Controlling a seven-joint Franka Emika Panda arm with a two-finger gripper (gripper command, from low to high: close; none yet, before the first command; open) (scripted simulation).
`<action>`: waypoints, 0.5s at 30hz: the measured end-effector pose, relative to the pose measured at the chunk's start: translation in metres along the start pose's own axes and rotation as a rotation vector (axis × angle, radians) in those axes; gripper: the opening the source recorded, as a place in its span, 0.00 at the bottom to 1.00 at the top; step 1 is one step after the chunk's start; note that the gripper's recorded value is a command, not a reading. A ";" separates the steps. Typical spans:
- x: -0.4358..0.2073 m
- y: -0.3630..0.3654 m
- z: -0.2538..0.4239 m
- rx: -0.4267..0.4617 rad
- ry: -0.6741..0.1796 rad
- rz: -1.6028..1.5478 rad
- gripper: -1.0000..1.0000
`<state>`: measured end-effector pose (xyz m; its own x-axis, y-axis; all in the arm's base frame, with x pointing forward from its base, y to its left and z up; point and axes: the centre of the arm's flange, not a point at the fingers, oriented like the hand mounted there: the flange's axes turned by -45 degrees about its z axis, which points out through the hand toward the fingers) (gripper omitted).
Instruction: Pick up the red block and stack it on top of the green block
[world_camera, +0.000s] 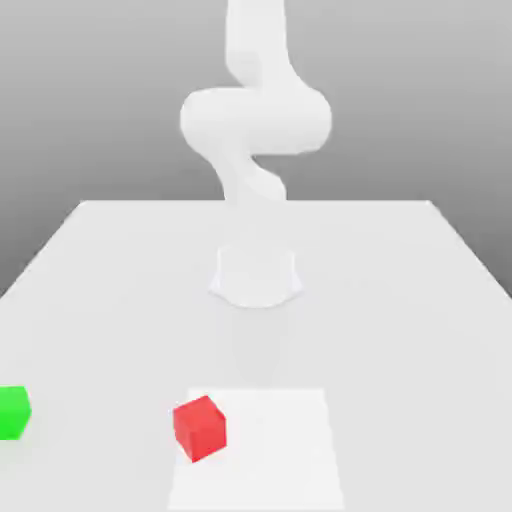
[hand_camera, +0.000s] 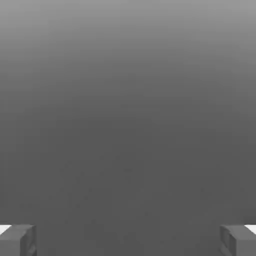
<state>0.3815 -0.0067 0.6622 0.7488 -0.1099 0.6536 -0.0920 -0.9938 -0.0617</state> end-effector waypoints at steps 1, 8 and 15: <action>-0.004 0.004 0.026 -0.010 -0.036 0.043 0.50; -0.061 0.033 0.178 -0.099 -0.261 0.320 0.50; -0.162 0.067 0.293 -0.227 -0.470 0.593 0.50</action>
<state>0.4465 -0.0591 0.3312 0.7269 -0.6655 0.1696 -0.6567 -0.7458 -0.1120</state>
